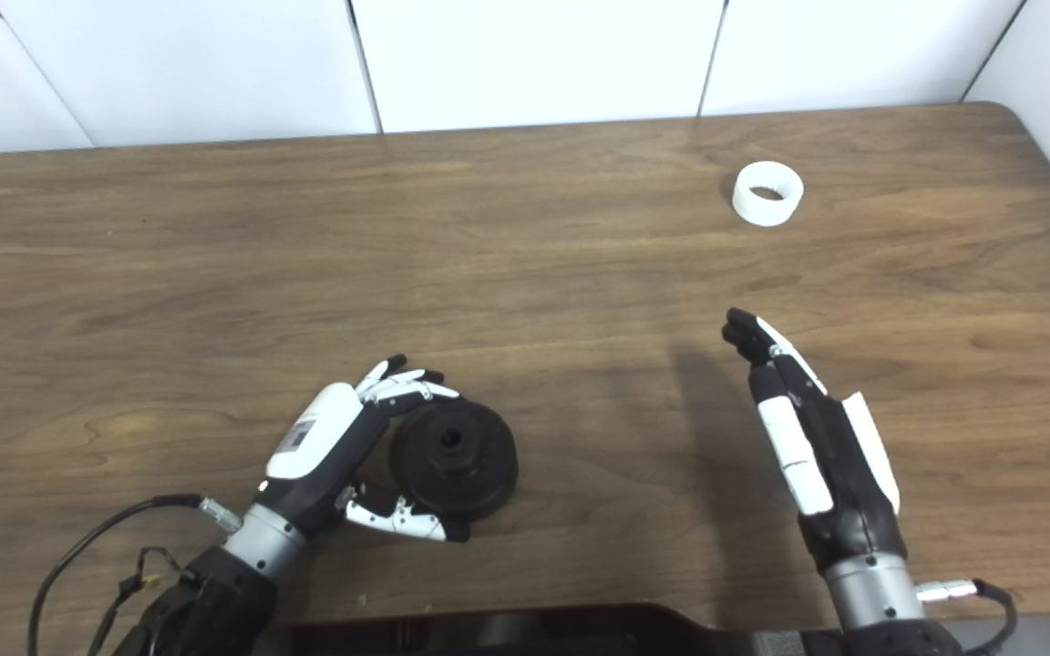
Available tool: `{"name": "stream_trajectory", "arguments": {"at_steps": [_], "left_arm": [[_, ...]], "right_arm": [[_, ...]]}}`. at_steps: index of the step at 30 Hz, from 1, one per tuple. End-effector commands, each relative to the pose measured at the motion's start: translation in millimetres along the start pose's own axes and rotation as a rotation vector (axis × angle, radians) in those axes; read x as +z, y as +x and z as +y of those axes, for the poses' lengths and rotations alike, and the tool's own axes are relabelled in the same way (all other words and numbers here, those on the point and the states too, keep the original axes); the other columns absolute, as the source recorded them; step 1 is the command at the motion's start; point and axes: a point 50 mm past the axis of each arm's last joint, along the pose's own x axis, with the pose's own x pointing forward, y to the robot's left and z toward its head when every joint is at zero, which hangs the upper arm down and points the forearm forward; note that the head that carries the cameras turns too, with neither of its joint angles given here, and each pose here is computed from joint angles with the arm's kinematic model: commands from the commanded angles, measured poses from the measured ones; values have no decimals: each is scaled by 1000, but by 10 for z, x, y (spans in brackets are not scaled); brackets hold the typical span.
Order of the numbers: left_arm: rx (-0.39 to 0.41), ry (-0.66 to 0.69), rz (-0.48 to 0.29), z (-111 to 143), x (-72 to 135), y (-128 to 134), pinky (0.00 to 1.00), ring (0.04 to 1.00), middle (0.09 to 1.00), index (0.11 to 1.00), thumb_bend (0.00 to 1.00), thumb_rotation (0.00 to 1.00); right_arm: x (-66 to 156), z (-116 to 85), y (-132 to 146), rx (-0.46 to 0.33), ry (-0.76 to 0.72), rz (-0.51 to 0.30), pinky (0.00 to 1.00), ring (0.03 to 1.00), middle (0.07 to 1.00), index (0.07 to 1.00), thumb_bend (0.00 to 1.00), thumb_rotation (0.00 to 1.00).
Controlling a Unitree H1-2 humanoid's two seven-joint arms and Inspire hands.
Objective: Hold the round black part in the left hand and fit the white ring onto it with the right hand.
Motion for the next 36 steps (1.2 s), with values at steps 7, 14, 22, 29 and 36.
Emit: {"name": "stream_trajectory", "arguments": {"at_steps": [7,14,22,29,36], "left_arm": [[0,28,-6,1,-49,-3,1000,862,750,484,523,58],[-1,33,6,1,-65,-8,1000,874,758,484,523,60],[-25,54,17,-15,-26,-39,1000,875,757,483,523,60],[-34,71,26,-30,-14,-73,1000,861,749,483,523,61],[-29,78,20,-24,22,-135,1000,838,747,484,523,64]], "right_arm": [[480,-170,103,-59,35,-128,970,939,894,891,574,970],[869,-604,562,-52,-299,-254,915,938,918,876,626,594],[1113,-919,1313,-8,-598,-187,941,946,923,801,773,406],[1174,-1063,1885,45,-773,-52,892,945,928,794,839,335],[982,-1115,2228,115,-863,82,911,989,947,843,910,268]]}}
